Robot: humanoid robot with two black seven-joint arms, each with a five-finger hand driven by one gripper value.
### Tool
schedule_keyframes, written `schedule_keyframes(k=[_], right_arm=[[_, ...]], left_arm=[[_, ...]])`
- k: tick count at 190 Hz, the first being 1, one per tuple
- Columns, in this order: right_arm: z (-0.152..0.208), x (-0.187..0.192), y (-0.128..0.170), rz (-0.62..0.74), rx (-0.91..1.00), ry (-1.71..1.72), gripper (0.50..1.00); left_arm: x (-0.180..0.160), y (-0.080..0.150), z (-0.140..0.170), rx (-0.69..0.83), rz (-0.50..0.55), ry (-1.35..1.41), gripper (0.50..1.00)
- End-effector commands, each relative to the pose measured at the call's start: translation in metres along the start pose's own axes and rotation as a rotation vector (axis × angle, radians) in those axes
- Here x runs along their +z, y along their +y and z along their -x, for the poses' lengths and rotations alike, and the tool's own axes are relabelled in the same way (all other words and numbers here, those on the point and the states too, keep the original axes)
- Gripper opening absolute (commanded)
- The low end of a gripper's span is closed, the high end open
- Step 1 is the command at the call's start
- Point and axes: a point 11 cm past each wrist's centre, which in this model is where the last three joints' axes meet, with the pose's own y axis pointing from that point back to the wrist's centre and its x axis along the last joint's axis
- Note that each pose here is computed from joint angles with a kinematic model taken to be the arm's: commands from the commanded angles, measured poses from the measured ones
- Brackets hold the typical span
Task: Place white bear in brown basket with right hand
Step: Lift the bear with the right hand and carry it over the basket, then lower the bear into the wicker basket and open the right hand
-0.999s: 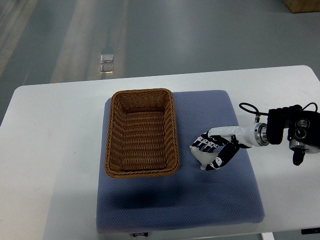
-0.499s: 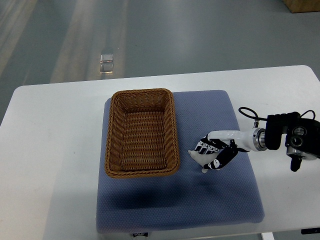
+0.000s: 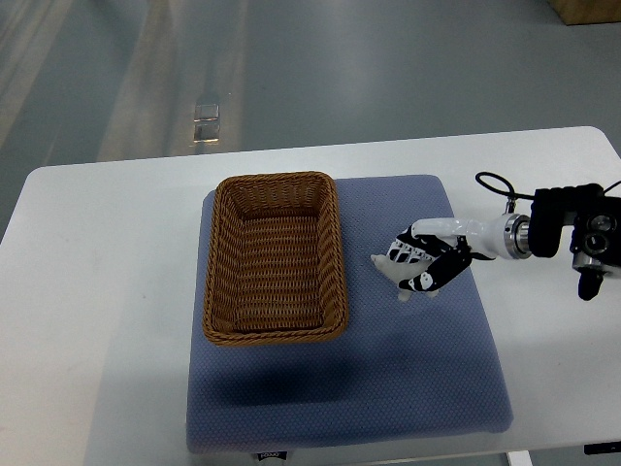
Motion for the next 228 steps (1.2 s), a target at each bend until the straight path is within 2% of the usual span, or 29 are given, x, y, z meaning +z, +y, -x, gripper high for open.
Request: schedule_keyframes(k=[1, 27, 45, 101, 124, 146, 169, 228], right_arm=[[-0.032, -0.017, 0.022, -0.014, 0.047, 0.053, 0.5], [-0.076, -0.047, 0.059, -0.022, 0.116, 0.156, 0.5], [-0.092, -0.064, 0.076, -0.024, 0.134, 0.212, 0.5], [-0.102, -0.095, 0.077, -0.068, 0.155, 0.264, 0.5], [-0.102, -0.112, 0.058, -0.101, 0.15, 0.269, 0.5], [-0.098, -0.122, 0.026, -0.107, 0.139, 0.266, 0.5], [-0.08, -0.142, -0.02, -0.116, 0.099, 0.276, 0.5], [-0.042, -0.176, -0.101, -0.123, 0.061, 0.277, 0.5]], left_arm=[[0.0, 0.0, 0.0, 0.0, 0.0, 0.0, 1.0], [0.0, 0.0, 0.0, 0.001, 0.0, 0.0, 1.0], [0.0, 0.0, 0.0, 0.0, 0.0, 0.0, 1.0], [0.0, 0.0, 0.001, -0.002, -0.001, -0.002, 1.0], [0.0, 0.0, 0.001, -0.002, -0.001, -0.002, 1.0], [0.0, 0.0, 0.001, -0.002, -0.001, -0.002, 1.0], [0.0, 0.0, 0.0, 0.0, 0.0, 0.0, 1.0], [0.0, 0.0, -0.001, 0.003, 0.0, 0.002, 1.0]])
